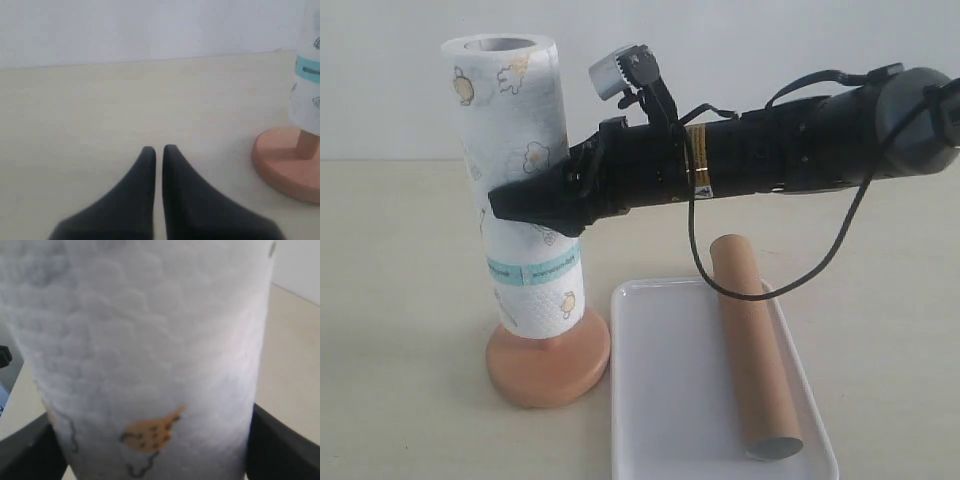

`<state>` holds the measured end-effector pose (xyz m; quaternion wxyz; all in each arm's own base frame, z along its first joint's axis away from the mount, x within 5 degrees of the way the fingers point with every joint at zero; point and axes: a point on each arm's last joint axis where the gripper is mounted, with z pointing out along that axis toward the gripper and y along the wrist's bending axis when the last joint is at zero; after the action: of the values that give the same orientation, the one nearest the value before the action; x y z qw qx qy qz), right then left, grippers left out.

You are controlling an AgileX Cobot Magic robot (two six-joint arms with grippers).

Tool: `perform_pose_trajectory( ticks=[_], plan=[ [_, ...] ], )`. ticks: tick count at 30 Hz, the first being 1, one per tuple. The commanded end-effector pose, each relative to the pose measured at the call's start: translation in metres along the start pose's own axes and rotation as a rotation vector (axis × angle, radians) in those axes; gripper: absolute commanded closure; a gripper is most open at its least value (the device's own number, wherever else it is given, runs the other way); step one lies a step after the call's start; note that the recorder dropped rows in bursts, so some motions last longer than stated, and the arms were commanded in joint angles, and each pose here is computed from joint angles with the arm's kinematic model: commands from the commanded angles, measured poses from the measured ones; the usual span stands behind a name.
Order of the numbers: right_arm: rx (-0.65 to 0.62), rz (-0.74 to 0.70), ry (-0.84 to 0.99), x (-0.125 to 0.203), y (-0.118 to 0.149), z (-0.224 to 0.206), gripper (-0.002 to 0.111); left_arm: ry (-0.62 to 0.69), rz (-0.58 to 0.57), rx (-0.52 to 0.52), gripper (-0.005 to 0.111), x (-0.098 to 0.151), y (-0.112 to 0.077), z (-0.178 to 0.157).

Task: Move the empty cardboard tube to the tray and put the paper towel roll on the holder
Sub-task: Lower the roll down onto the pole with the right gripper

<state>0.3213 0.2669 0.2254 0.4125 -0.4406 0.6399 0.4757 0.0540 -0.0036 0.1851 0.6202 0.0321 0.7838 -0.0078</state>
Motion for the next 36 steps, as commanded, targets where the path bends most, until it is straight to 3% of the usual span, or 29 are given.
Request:
perform_pose_trajectory(
  ticks=[1, 16, 28, 31, 34, 36],
  plan=[
    [-0.017, 0.028, 0.014, 0.008, -0.002, 0.004, 0.108, -0.004, -0.002, -0.003, 0.103, 0.001, 0.000, 0.000],
    [-0.016, 0.073, 0.086, 0.039, -0.015, 0.014, 0.108, -0.002, -0.002, -0.003, 0.103, 0.001, 0.000, 0.000],
    [0.011, 0.079, 0.102, 0.042, -0.018, 0.015, 0.107, -0.002, -0.002, -0.003, 0.103, 0.001, 0.000, 0.000],
    [0.015, 0.101, 0.103, 0.042, -0.019, 0.015, 0.091, -0.002, -0.002, -0.003, 0.103, 0.001, 0.000, 0.000],
    [0.018, 0.119, 0.104, 0.042, -0.019, 0.015, 0.063, -0.002, -0.002, -0.003, 0.103, 0.001, 0.000, 0.000],
    [0.022, 0.135, 0.105, 0.042, -0.019, 0.015, 0.037, -0.002, -0.002, -0.003, 0.103, 0.001, 0.000, 0.000]
  ],
)
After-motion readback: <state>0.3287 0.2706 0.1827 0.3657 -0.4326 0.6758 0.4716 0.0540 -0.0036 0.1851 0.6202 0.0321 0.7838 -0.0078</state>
